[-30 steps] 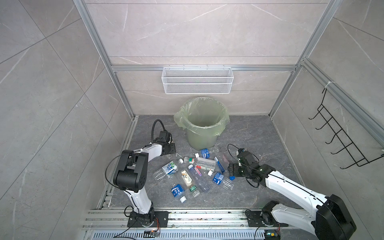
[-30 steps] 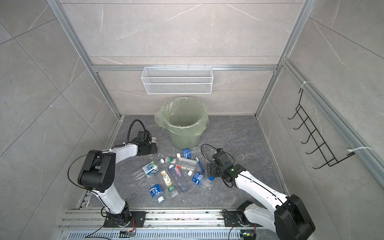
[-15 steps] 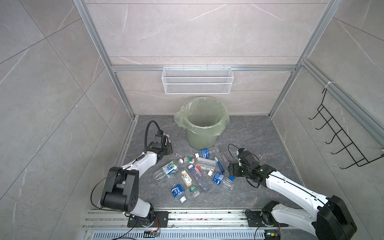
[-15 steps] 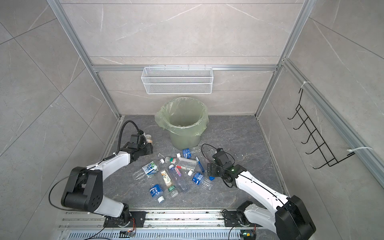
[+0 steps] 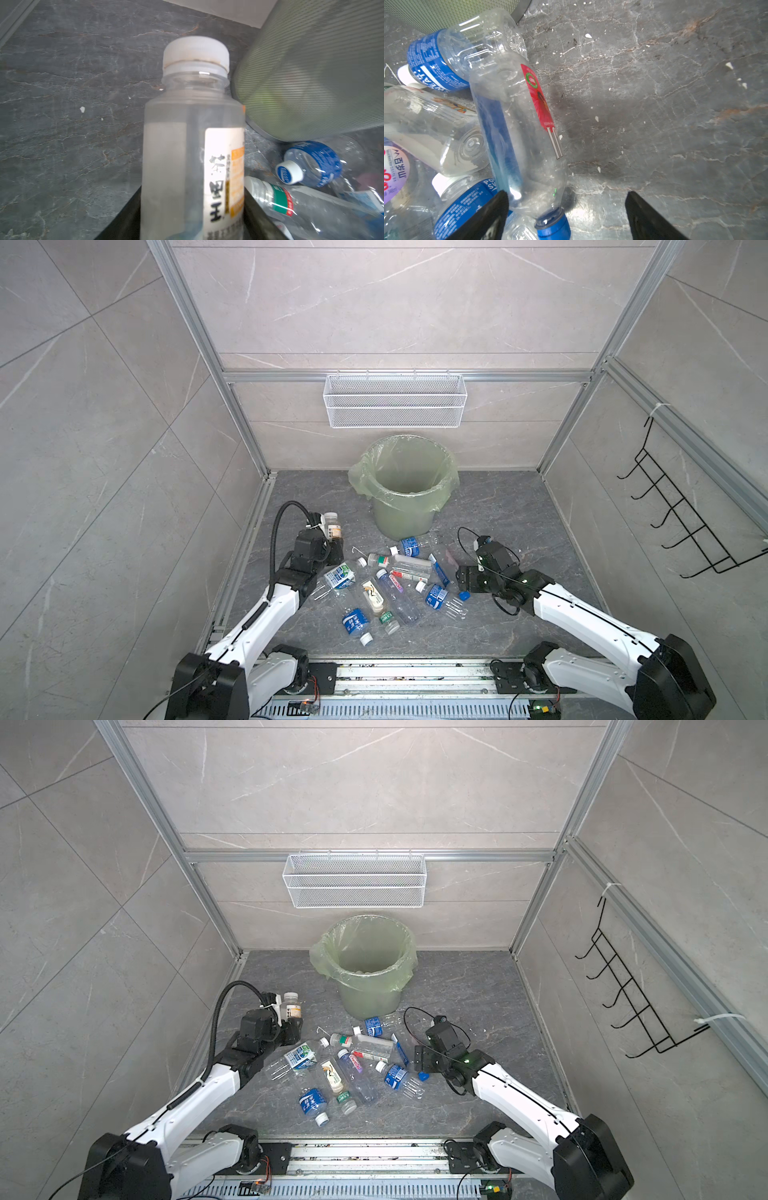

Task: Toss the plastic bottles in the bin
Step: 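Lift the orange-label bottle with the left gripper over the bin and release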

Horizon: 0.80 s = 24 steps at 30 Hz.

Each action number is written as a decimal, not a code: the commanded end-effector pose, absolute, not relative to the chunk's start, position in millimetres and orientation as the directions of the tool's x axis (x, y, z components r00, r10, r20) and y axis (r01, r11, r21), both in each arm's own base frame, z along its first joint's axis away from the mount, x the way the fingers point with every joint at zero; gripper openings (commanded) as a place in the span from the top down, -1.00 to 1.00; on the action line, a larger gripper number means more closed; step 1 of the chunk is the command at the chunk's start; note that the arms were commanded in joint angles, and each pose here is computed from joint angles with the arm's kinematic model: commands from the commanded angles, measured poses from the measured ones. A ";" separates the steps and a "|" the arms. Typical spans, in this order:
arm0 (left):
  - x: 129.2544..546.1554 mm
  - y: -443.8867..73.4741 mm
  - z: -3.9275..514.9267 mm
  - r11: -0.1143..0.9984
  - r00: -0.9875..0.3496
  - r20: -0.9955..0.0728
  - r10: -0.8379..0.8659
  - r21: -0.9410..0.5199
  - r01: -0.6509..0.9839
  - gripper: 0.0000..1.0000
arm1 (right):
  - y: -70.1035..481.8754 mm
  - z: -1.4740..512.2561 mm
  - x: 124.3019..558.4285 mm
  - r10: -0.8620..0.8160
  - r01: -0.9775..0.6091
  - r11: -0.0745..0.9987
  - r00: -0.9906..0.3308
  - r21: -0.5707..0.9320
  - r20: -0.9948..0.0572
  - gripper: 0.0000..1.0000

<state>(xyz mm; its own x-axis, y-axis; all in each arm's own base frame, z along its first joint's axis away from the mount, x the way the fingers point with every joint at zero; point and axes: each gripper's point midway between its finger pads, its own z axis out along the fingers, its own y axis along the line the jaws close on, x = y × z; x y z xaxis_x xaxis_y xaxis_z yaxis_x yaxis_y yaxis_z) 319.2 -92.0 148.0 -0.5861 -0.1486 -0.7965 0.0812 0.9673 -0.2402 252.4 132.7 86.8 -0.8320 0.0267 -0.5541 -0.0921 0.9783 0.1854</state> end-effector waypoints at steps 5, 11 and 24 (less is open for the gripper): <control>288.7 -120.3 173.0 0.941 -0.519 -0.843 -0.141 -0.276 0.194 0.16 | 132.6 86.4 251.7 0.041 -0.082 0.978 -0.826 0.192 -0.562 -0.79; 266.2 -139.0 190.7 0.912 -0.478 -0.870 -0.120 -0.287 0.293 0.16 | 132.7 86.6 251.8 0.042 -0.082 0.977 -0.826 0.194 -0.562 -0.79; 283.6 -198.1 366.0 0.817 -0.240 -0.962 -0.129 -0.240 0.524 0.20 | 129.3 78.2 253.5 0.047 -0.044 0.986 -0.852 0.160 -0.522 -0.75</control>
<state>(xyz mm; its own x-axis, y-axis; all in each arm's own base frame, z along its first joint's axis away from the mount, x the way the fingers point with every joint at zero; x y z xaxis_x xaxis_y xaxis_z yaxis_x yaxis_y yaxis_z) 272.3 -180.2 296.8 -0.3750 -0.1078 -0.9208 0.4390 0.8541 -0.2788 252.2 131.6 81.2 -0.8421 0.0328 -0.5384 -0.0761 0.9809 0.1787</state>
